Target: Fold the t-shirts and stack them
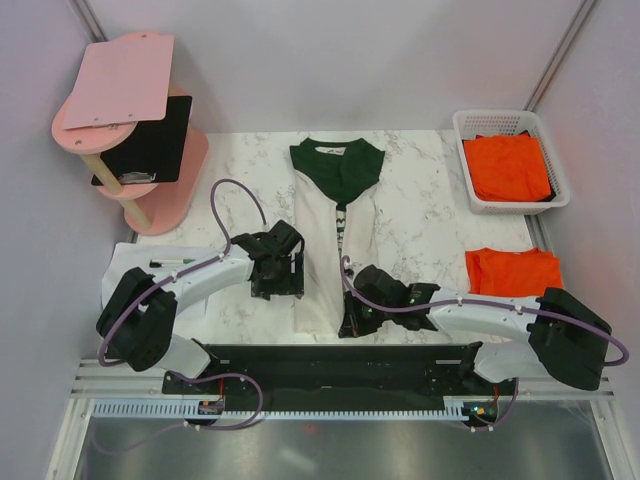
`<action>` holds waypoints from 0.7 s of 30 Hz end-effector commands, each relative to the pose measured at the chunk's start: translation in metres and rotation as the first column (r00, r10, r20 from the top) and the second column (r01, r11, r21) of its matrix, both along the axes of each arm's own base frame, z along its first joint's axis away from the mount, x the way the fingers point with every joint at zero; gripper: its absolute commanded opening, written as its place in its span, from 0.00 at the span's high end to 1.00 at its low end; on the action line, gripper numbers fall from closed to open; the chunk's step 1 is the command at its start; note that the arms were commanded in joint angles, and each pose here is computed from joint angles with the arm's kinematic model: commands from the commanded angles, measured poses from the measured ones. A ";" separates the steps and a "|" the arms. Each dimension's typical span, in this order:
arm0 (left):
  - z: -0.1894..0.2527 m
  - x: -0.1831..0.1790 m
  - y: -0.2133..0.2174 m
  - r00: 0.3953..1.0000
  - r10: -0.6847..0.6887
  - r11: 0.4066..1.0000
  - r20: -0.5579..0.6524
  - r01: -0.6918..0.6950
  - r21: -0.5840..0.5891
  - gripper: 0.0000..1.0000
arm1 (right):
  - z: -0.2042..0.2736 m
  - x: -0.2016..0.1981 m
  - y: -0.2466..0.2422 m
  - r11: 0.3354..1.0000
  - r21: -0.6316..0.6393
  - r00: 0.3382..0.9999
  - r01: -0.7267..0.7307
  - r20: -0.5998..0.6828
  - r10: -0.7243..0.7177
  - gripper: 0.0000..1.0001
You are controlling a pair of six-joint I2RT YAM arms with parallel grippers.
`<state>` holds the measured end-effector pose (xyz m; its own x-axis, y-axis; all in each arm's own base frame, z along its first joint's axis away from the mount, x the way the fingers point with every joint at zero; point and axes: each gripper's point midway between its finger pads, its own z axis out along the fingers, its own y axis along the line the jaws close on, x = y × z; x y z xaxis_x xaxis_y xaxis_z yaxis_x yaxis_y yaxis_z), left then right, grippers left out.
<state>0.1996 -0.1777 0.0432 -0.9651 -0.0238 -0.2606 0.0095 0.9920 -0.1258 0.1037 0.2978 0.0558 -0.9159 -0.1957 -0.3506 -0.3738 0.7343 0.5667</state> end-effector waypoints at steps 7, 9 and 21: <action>0.001 0.005 -0.004 0.999 -0.032 0.999 0.002 0.032 -0.005 0.16 | -0.026 -0.029 0.003 0.995 -0.092 0.995 -0.050 -0.088 0.042 0.88; 0.004 0.004 -0.006 0.999 -0.037 0.999 0.005 0.037 -0.019 0.15 | -0.026 -0.022 -0.001 0.992 -0.123 0.999 -0.020 -0.050 0.014 0.62; 0.072 -0.012 -0.056 0.971 -0.083 0.925 0.226 0.160 -0.345 0.14 | 0.103 0.041 -0.026 0.971 0.097 0.908 0.220 0.343 -0.240 0.25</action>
<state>0.1952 -0.2010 0.0906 -0.9221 -0.0225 -0.3863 0.1049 0.9464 -0.3056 0.1178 0.2875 0.1228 -0.8346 -0.0699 -0.5464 -0.4026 0.7544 0.5185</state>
